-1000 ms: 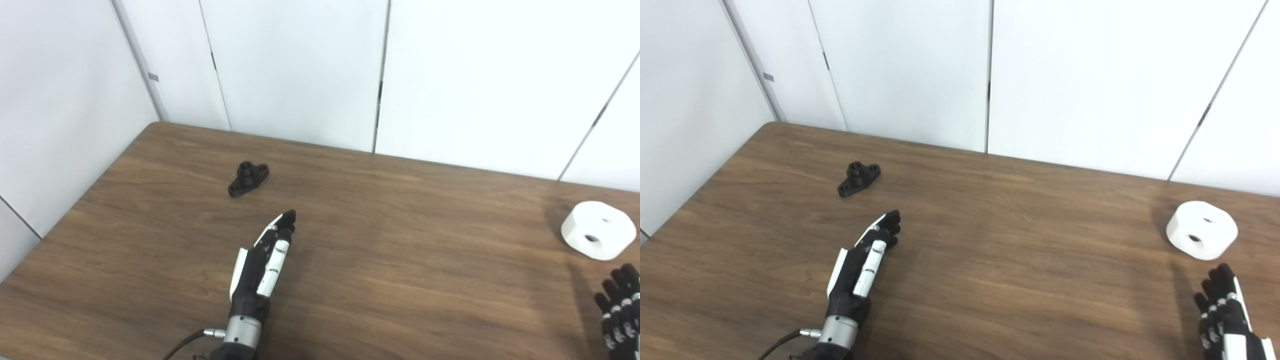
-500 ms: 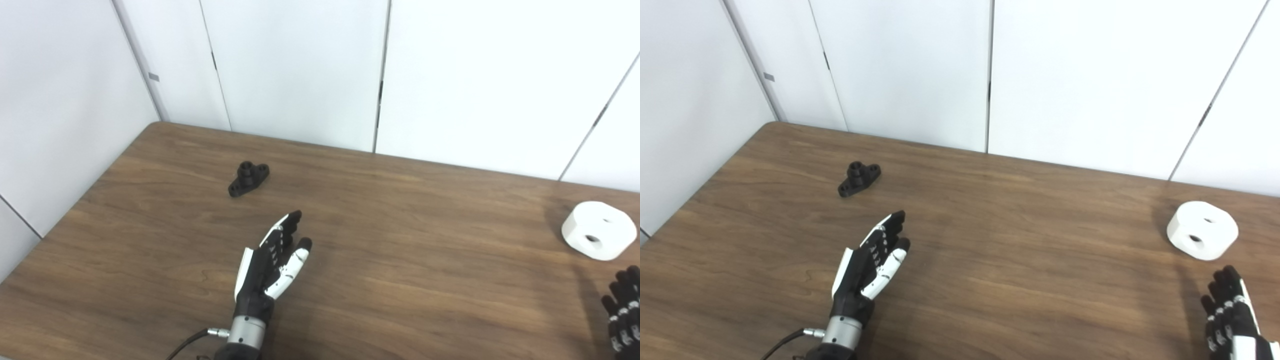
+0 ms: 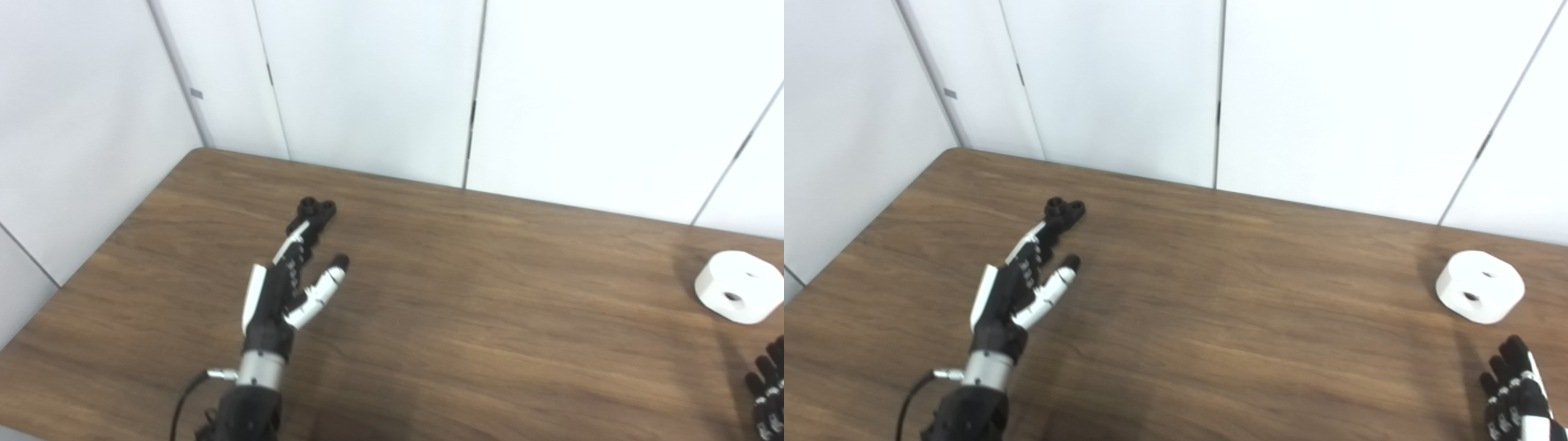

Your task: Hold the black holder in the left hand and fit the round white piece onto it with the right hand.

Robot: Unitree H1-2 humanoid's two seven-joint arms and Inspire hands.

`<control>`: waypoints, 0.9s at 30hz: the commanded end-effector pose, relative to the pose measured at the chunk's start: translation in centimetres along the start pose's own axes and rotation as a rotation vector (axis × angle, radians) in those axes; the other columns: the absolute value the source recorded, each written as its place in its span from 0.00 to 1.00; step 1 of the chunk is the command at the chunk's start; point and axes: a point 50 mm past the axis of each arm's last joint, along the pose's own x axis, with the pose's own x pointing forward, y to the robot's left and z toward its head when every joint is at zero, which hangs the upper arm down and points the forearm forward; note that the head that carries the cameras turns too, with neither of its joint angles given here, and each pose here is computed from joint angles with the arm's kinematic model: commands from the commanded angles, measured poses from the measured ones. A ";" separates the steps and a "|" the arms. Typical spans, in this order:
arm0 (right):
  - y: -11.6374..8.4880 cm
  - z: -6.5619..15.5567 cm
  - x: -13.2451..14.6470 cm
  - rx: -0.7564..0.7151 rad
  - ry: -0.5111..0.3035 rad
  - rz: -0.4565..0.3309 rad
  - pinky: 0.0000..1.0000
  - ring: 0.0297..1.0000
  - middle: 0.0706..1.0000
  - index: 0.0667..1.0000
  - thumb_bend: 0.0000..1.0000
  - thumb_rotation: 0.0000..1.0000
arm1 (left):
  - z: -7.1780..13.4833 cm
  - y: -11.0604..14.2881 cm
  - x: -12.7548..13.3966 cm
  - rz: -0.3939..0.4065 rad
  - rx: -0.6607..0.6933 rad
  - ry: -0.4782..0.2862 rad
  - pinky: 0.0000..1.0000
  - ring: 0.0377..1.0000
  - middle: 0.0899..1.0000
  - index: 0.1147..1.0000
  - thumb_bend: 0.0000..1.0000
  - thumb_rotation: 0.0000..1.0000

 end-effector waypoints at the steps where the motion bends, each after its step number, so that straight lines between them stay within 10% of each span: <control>1: 0.0 0.2 0.1 -0.002 -0.014 0.002 1.00 1.00 1.00 0.97 0.64 0.88 | 1.9 0.5 1.0 0.005 0.017 -0.080 0.94 0.93 0.91 0.86 0.65 0.35; 9: 0.4 0.2 0.0 -0.002 -0.016 0.003 1.00 1.00 0.99 0.97 0.67 0.89 | 2.8 2.4 3.0 0.071 0.209 -0.087 0.83 0.87 0.87 0.82 0.71 0.34; 15: 0.6 0.0 0.0 -0.012 -0.006 0.002 1.00 1.00 0.98 0.96 0.67 0.90 | 2.9 4.4 5.9 0.122 0.335 -0.092 0.99 0.98 0.93 0.83 0.73 0.34; 27: 0.9 0.0 -0.3 -0.035 -0.001 0.008 1.00 1.00 0.97 0.95 0.69 0.91 | 2.4 6.5 10.4 0.197 0.573 -0.109 0.99 0.98 0.94 0.80 0.75 0.34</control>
